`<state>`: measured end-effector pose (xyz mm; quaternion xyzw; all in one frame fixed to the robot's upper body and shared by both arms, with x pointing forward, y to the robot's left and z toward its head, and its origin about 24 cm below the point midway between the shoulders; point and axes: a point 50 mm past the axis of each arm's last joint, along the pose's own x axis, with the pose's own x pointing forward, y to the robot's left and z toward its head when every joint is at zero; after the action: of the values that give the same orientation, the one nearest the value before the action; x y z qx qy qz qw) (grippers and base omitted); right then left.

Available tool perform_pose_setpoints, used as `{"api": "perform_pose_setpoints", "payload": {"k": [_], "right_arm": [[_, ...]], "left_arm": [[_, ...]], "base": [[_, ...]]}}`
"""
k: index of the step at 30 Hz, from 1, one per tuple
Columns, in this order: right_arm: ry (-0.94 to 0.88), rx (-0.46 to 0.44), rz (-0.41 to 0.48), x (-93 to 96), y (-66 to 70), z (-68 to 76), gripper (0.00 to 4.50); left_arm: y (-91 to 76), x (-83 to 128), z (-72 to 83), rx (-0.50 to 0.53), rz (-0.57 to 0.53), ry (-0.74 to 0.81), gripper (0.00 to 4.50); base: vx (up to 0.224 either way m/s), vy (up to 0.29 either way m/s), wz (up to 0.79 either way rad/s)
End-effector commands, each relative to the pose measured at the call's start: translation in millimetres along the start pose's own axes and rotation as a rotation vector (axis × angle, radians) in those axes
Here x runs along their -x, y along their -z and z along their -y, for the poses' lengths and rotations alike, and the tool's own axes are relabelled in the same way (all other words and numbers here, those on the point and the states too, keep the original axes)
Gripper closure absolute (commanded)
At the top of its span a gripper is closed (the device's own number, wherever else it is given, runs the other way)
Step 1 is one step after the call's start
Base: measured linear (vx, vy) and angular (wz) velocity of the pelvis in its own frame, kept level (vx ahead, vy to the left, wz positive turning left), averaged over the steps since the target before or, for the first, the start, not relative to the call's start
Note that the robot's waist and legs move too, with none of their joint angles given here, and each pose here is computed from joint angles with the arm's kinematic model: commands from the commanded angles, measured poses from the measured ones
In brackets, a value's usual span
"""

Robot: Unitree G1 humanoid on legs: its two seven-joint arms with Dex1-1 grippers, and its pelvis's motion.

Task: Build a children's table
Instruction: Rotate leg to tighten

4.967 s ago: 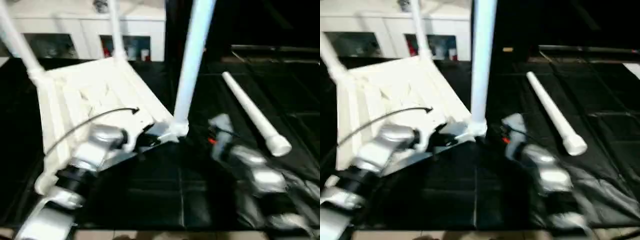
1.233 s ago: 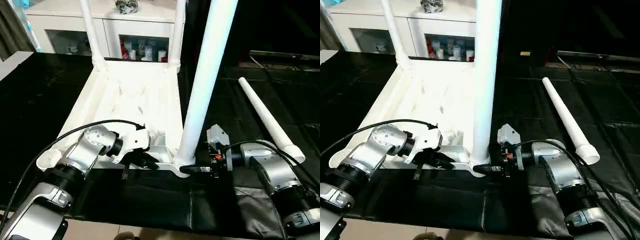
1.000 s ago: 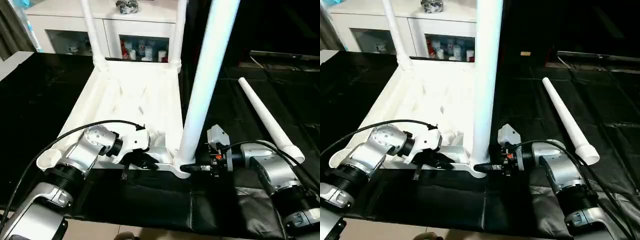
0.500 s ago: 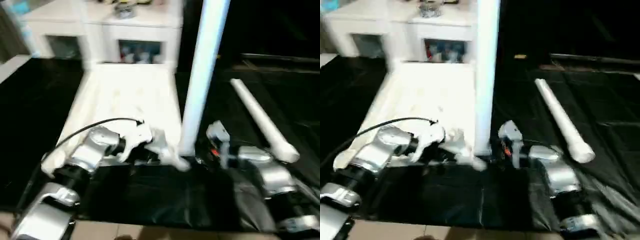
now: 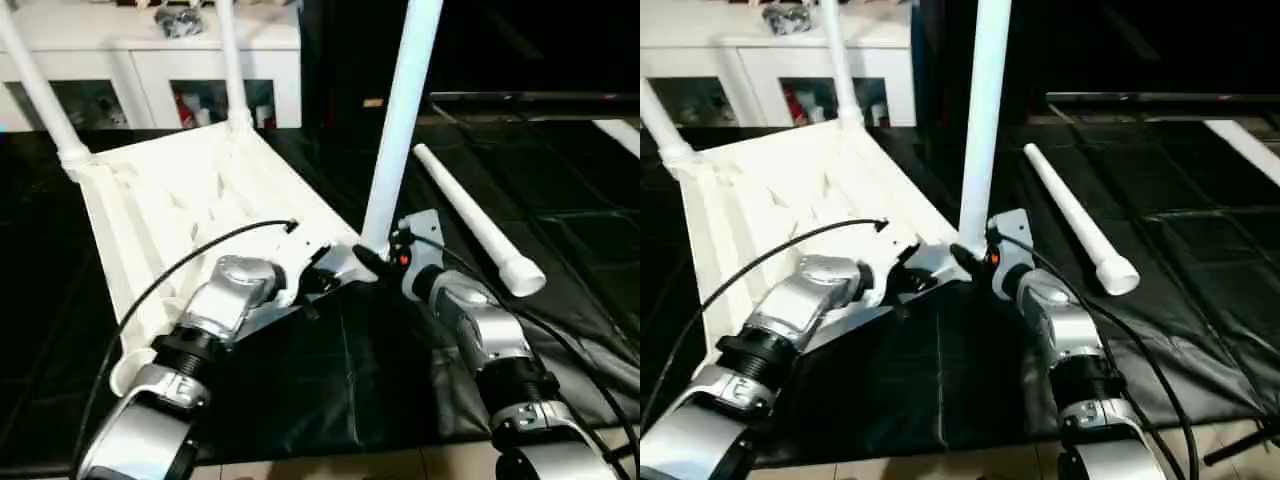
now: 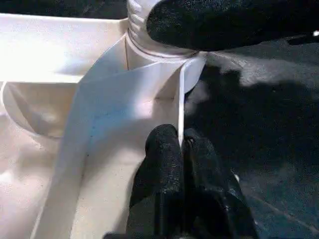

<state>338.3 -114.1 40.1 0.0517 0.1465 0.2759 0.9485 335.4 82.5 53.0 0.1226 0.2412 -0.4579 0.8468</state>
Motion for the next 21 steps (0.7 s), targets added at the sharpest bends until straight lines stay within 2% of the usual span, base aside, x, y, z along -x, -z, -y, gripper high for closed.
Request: {"api": "perform_pose_setpoints", "payload": {"k": [1, 3, 7, 9, 10, 13, 16, 17, 21], "right_arm": [[-0.140, -0.058, -0.034, -14.1, 9.5, -35.2, 1.10], [-0.139, -0.049, -0.029, -11.5, 9.7, -32.0, 0.94], [-0.188, 0.038, 0.003, 7.4, 9.8, -11.9, 0.58], [-0.196, 0.049, 0.007, 11.2, 9.0, -7.4, 0.38], [-0.225, 0.077, 0.012, 20.8, 6.1, 2.7, 0.30], [-0.278, 0.114, 0.008, 31.1, 3.5, 10.2, 0.08], [-0.357, 0.154, 0.000, 43.5, -0.2, 16.8, 0.08], [-0.421, 0.194, -0.016, 51.9, -2.5, 20.3, 0.08], [-0.503, 0.258, -0.064, 59.6, -3.4, 24.8, 0.08]], "left_arm": [[-40.3, -7.2, 17.6, -0.085, 0.135, 0.063, 4.50], [-38.1, -5.0, 15.0, -0.086, 0.130, 0.060, 4.50], [-25.6, 7.5, 3.2, -0.113, 0.107, 0.066, 4.50], [-23.8, 9.6, 1.7, -0.112, 0.106, 0.070, 4.50], [-19.3, 14.9, -1.8, -0.129, 0.097, 0.087, 4.50], [-13.9, 20.5, -5.6, -0.155, 0.079, 0.105, 4.50], [-6.3, 27.9, -9.0, -0.200, 0.049, 0.155, 4.50], [0.8, 34.4, -9.6, -0.236, 0.025, 0.222, 4.50], [10.1, 42.1, -7.2, -0.274, 0.007, 0.326, 4.50]], "base": [[0.000, 0.000, 0.00], [0.000, 0.000, 0.00], [0.000, 0.000, 0.00], [0.000, 0.000, 0.00], [0.000, 0.000, 0.00], [0.000, 0.000, 0.00], [0.000, 0.000, 0.00], [0.000, 0.000, 0.00], [0.000, 0.000, 0.00]]}}
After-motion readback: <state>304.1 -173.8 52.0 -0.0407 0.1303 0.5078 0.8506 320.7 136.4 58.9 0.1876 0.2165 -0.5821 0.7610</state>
